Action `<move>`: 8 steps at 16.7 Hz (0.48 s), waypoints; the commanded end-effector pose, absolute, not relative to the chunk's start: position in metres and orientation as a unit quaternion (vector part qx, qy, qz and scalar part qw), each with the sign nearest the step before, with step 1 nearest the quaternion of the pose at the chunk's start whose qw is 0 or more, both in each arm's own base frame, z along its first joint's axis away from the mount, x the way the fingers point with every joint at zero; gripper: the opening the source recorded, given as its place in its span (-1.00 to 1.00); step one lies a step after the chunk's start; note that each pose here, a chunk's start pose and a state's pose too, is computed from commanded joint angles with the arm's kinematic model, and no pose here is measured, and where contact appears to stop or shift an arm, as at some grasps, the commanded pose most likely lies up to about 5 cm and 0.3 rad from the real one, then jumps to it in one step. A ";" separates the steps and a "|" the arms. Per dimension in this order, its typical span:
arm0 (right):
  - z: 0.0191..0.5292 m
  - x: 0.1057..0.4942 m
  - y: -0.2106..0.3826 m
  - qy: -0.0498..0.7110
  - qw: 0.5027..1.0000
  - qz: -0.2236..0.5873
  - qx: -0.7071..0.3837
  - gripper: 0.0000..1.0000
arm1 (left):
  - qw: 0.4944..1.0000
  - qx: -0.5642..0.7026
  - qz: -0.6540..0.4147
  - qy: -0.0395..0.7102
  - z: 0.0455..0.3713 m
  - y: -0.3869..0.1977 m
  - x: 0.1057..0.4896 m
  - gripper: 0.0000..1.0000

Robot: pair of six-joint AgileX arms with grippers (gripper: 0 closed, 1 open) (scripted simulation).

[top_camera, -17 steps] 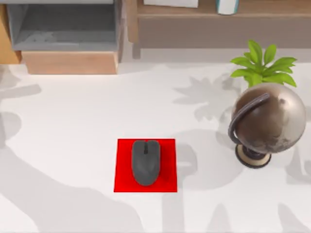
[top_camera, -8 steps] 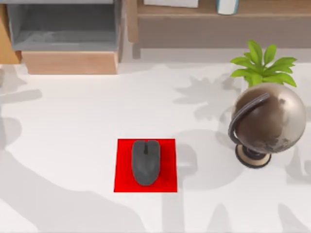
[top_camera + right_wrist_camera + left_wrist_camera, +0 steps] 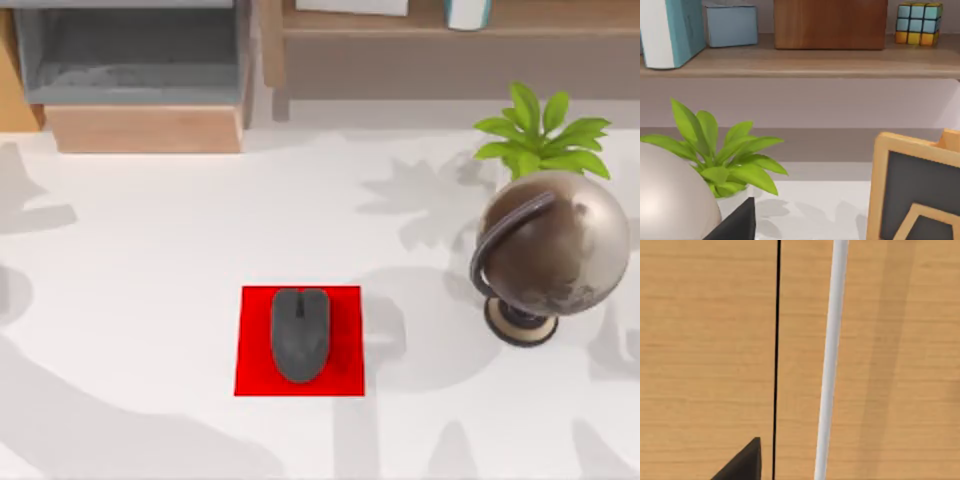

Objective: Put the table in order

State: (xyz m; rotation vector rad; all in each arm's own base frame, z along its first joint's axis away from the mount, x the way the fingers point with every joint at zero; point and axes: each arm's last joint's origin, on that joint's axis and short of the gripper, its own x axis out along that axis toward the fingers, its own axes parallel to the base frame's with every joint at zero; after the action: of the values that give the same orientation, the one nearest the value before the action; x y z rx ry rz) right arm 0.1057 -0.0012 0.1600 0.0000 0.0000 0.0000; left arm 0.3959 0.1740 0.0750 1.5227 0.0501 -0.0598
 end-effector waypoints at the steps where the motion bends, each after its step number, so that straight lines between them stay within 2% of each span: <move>1: 0.160 0.106 -0.001 0.000 1.000 0.000 0.000 1.00 | 0.723 0.690 -0.027 0.023 0.075 0.174 0.396 1.00; 5: 0.160 0.106 -0.001 0.000 1.000 0.000 0.000 1.00 | 0.735 0.678 -0.014 -0.003 0.103 0.143 0.404 1.00; 8: 0.160 0.106 -0.001 0.000 1.000 0.000 0.000 1.00 | 0.766 0.642 -0.017 -0.040 0.134 0.081 0.411 1.00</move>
State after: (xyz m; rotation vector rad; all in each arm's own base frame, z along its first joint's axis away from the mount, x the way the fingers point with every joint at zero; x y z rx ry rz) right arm 0.1057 -0.0012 0.1600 0.0000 0.0000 0.0000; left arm 0.4114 0.0813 0.1342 1.3940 -0.0858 -0.0375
